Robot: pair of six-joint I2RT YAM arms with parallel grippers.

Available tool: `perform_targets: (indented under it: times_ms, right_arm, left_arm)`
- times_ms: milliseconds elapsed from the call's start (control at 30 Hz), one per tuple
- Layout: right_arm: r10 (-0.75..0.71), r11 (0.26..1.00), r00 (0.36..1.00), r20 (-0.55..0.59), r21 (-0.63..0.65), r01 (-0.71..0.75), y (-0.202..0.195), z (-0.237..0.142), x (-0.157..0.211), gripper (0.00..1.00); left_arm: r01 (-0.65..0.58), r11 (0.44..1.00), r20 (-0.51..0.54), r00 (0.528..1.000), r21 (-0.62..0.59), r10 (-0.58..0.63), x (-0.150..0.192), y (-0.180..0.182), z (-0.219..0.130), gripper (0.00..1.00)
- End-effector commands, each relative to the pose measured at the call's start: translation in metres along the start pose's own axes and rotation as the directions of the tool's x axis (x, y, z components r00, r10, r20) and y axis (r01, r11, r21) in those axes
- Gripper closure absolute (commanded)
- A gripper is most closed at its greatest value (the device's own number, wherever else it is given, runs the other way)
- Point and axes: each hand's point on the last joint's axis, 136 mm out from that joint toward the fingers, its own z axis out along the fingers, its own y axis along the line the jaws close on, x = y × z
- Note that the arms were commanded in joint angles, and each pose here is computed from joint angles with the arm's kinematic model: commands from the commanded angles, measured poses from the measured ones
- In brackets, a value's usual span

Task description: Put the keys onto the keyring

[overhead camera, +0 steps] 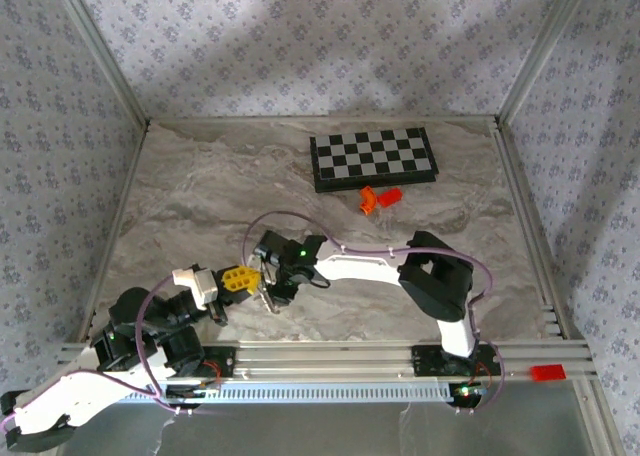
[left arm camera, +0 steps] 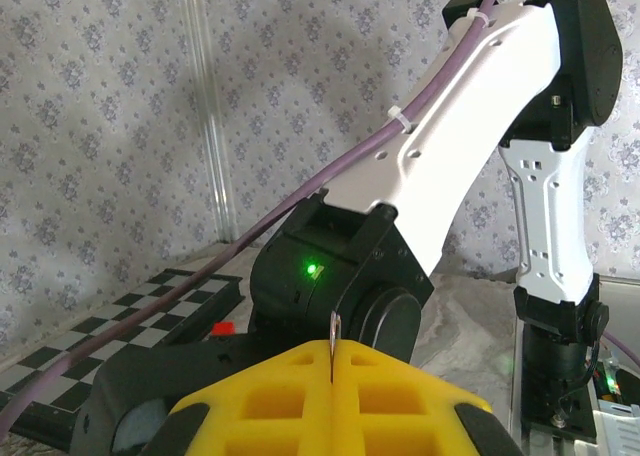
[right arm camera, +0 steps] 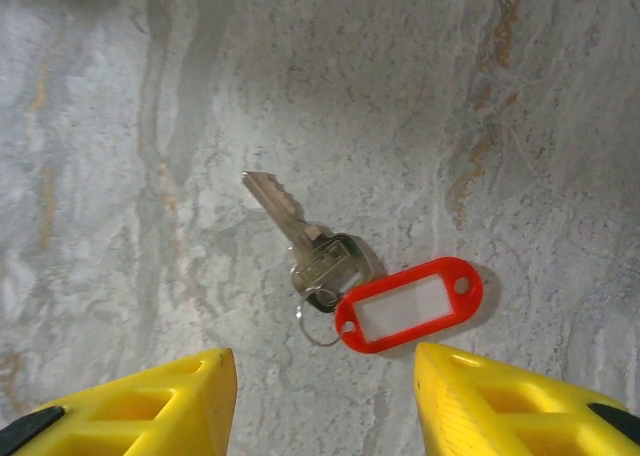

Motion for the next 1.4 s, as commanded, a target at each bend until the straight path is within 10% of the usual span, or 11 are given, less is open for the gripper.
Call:
perform_targets:
  times_ms: [0,1367]
  right_arm:
    - [0.005,0.999,0.999,-0.05,0.051,-0.002,-0.008,0.004,0.005,0.49]
    - [-0.071,0.997,0.995,-0.068,0.031,0.073,0.003,0.026,0.003,0.85]
  left_arm:
    - [0.014,1.0,0.066,0.998,-0.01,-0.013,-0.021,0.001,-0.007,1.0]
    - [0.0,1.0,0.061,0.998,-0.028,0.002,-0.018,0.004,-0.005,1.0]
